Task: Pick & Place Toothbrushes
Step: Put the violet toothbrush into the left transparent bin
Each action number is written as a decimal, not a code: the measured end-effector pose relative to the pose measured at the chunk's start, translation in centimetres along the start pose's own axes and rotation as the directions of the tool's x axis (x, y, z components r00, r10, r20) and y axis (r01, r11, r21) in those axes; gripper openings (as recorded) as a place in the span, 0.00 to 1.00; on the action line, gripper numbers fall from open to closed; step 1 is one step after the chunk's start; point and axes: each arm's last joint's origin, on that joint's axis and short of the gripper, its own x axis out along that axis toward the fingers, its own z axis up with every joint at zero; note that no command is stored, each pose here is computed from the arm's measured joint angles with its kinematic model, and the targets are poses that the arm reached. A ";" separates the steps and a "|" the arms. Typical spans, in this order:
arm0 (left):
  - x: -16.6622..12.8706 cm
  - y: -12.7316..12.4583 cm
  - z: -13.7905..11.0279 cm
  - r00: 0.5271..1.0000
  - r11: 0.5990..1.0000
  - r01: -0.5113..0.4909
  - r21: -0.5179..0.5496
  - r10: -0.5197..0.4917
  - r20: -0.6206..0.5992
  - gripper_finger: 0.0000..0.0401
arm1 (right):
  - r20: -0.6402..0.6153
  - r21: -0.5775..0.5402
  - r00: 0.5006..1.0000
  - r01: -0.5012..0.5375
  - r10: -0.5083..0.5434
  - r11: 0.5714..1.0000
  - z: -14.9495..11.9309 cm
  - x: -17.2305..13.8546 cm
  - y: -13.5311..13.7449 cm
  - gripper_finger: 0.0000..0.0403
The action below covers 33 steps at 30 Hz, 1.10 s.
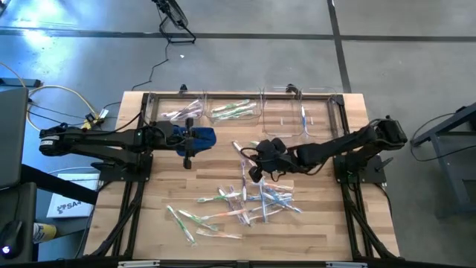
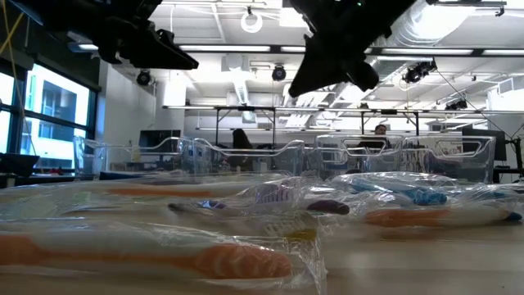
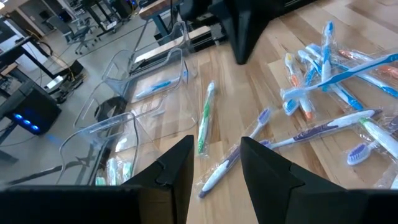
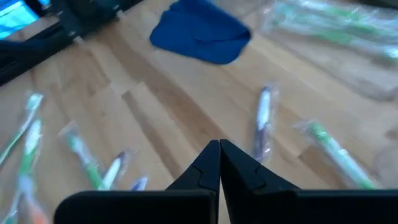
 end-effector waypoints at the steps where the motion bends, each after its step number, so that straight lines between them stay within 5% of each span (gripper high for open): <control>1: 0.0 0.0 0.0 1.000 1.000 0.000 0.000 0.000 0.000 0.32 | -0.001 0.007 1.000 0.020 -0.020 1.000 0.0 0.2 0.0 0.01; 14: 0.0 0.0 0.0 1.000 1.000 0.004 0.000 -0.004 -0.003 0.32 | -0.159 0.047 0.986 0.063 -0.055 0.997 -1.3 4.9 -1.6 0.01; 27: 0.0 -0.1 -0.2 1.000 1.000 0.020 0.001 -0.020 -0.021 0.32 | -0.265 -0.011 0.963 0.052 -0.053 0.999 -2.2 5.6 -2.2 0.01; 33: 0.0 -0.1 -0.2 1.000 1.000 0.018 0.020 -0.018 -0.022 0.32 | -0.281 -0.023 0.957 0.067 -0.071 0.997 -3.1 6.6 -2.3 0.12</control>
